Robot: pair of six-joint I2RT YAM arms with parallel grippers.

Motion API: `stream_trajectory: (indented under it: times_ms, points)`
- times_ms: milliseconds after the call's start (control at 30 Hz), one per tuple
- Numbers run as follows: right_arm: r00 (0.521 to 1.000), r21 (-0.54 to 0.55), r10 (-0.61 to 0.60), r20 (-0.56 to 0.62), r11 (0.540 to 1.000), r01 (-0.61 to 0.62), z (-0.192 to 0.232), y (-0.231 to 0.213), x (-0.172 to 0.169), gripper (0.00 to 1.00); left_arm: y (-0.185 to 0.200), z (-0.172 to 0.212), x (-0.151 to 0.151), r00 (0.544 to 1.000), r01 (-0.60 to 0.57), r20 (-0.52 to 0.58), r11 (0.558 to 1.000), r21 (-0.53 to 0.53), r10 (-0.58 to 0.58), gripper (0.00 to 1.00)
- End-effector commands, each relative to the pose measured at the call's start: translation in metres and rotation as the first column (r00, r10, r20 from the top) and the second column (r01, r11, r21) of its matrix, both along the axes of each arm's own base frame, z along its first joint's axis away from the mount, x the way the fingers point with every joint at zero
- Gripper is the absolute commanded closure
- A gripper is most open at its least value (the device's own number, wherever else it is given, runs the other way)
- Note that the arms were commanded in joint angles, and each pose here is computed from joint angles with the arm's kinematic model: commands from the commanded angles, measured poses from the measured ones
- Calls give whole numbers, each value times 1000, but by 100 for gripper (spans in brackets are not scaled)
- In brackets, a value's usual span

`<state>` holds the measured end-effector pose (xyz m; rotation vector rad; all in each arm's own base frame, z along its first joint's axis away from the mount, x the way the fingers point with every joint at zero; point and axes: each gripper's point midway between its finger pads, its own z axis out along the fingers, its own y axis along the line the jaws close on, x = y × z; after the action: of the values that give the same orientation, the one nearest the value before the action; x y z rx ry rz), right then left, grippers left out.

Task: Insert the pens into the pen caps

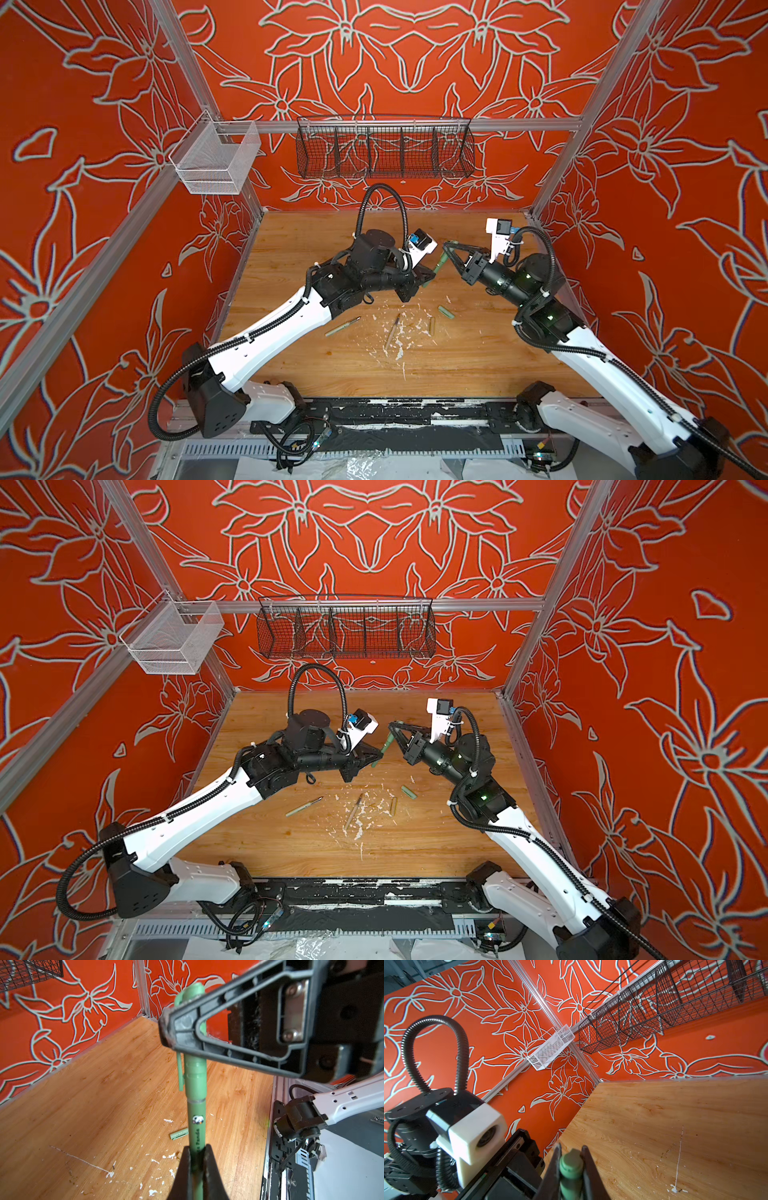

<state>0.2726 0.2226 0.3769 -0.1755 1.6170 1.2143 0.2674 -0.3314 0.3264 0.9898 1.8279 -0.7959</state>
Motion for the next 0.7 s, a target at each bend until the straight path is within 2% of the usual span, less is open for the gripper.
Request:
stream_trajectory:
  times_ms: [0, 433, 600, 633, 667]
  points:
    - [960, -68, 185, -211, 977, -204, -61, 28, -31, 100, -8, 83, 13, 973, 24, 230, 984, -179, 18, 100]
    - [939, -93, 211, -270, 965, -244, -90, 33, -45, 100, 5, 96, 15, 968, -8, 244, 977, -214, 61, 100]
    - [968, -126, 140, -208, 978, -169, -72, 23, -38, 100, 8, 85, 12, 974, -10, 222, 984, -179, 50, 100]
    - [975, -133, 122, -187, 980, -149, -65, 21, -36, 93, 8, 79, 10, 978, -2, 207, 986, -168, 37, 100]
    - [980, -135, 104, -167, 983, -127, -58, 19, -33, 79, 7, 72, 8, 981, 8, 192, 988, -156, 22, 100]
